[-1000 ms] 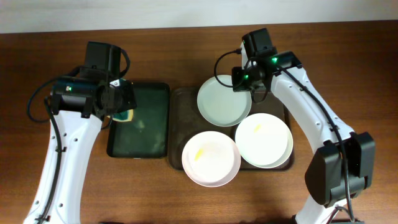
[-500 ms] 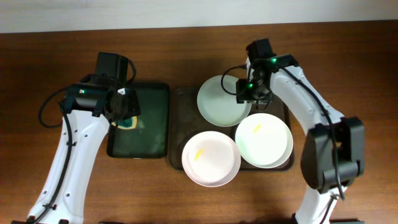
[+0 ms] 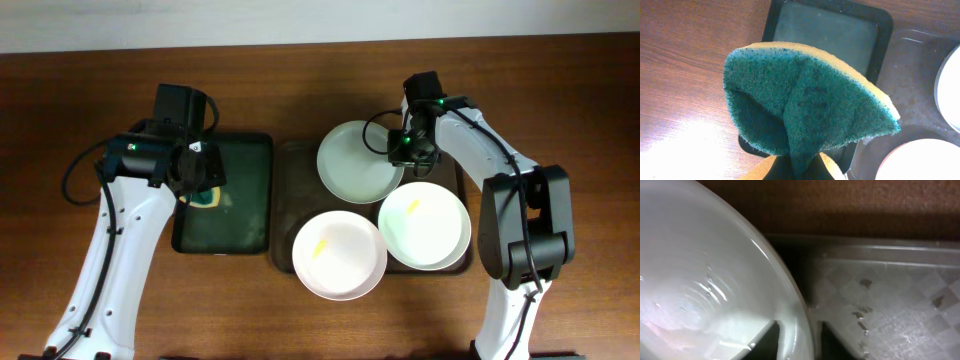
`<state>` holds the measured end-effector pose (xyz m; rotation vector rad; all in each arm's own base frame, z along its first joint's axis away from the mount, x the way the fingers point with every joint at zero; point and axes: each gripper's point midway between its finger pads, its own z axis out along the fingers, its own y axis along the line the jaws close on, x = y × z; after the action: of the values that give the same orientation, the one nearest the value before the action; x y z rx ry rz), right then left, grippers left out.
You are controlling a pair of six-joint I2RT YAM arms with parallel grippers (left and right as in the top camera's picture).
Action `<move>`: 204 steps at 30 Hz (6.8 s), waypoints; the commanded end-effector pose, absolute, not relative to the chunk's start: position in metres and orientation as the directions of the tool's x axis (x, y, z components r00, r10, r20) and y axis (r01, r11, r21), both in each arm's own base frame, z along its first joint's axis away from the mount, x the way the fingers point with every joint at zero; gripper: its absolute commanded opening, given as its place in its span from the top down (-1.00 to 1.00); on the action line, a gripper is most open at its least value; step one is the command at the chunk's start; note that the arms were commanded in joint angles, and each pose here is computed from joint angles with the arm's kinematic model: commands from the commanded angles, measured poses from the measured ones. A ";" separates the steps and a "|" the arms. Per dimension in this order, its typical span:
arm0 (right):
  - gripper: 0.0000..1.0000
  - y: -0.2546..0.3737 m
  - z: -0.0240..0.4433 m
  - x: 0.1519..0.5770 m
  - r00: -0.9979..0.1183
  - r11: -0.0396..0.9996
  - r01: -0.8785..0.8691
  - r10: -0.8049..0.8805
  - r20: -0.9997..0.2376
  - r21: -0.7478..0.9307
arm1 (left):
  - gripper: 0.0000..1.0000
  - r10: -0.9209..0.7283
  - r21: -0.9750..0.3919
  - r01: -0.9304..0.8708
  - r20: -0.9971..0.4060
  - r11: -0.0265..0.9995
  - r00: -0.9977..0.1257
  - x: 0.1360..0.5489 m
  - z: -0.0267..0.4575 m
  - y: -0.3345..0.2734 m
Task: Clean dirty plates on tray and stack at the side
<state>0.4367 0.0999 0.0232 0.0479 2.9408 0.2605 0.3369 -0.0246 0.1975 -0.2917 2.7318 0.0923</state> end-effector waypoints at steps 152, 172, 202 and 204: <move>0.06 -0.160 0.033 0.330 -0.695 0.673 0.686 0.719 -0.026 0.276 | 1.00 -0.290 -0.264 -0.193 -0.401 0.945 -0.869 0.359 0.209 -0.066; 0.07 0.088 0.134 0.192 -0.992 0.922 0.104 0.068 0.108 0.374 | 1.00 -0.280 -0.227 -0.203 -0.393 0.953 -0.876 0.355 0.206 -0.060; 0.26 0.157 0.052 0.199 -0.983 0.967 0.177 0.166 0.075 0.181 | 1.00 -0.278 -0.213 -0.211 -0.359 0.954 -0.891 0.346 0.202 -0.059; 0.27 0.159 0.050 0.201 -0.981 0.967 0.191 0.185 0.049 0.169 | 1.00 -0.278 -0.213 -0.212 -0.358 0.954 -0.891 0.345 0.201 -0.059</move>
<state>0.2010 0.1622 0.0549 0.2136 3.1768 0.3575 0.3449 -0.0594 0.1995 -0.3806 2.7201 -0.2475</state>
